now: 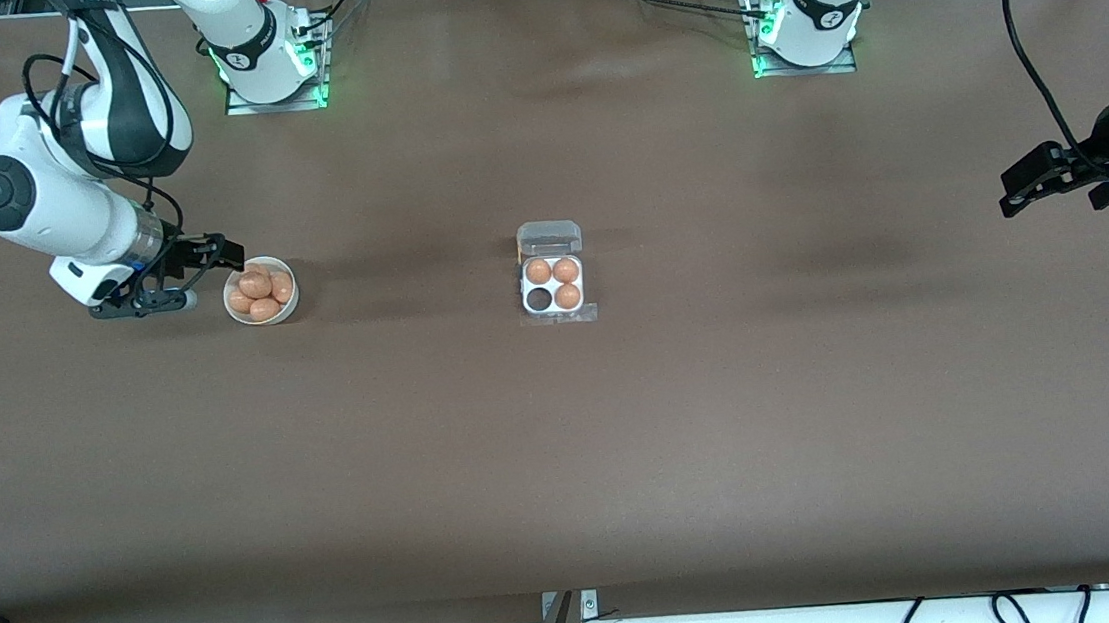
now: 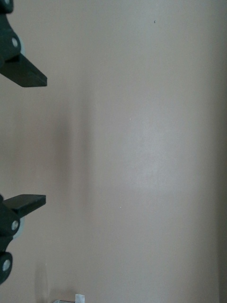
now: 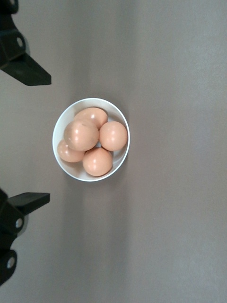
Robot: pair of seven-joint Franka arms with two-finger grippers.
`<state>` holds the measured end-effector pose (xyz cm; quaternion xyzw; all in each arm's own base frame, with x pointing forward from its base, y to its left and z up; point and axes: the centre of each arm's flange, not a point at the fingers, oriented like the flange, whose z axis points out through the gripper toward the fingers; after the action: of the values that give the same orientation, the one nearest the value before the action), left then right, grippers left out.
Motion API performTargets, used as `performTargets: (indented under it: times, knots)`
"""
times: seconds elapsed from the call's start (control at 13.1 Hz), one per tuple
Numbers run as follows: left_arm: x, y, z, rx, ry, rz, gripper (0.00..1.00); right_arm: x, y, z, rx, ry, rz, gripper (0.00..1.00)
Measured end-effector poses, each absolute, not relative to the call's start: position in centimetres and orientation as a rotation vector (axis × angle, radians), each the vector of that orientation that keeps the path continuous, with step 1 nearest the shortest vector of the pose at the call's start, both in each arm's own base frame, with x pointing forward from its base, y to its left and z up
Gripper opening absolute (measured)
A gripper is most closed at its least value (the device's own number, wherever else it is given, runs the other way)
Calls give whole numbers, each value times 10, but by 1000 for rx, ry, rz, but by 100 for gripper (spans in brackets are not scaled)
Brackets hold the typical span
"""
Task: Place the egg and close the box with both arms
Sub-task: 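Move the right gripper over the white bowl and lower it, then close the right gripper on one brown egg in the bowl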
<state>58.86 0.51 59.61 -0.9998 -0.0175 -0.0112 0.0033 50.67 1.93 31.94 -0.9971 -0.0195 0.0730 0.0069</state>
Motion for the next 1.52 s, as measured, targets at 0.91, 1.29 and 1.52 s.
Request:
performTargets:
  times: [0.91, 1.29, 1.52]
  knots:
    - [591, 5, 591, -3134, -55, -23, 100, 488, 33, 242, -3102, -50, 119, 100]
    - [591, 11, 592, -3117, -65, -26, 100, 486, 33, 239, -3101, -50, 118, 99]
    - [592, 12, 590, -3110, -64, -19, 100, 486, 33, 239, -3101, -51, 117, 85]
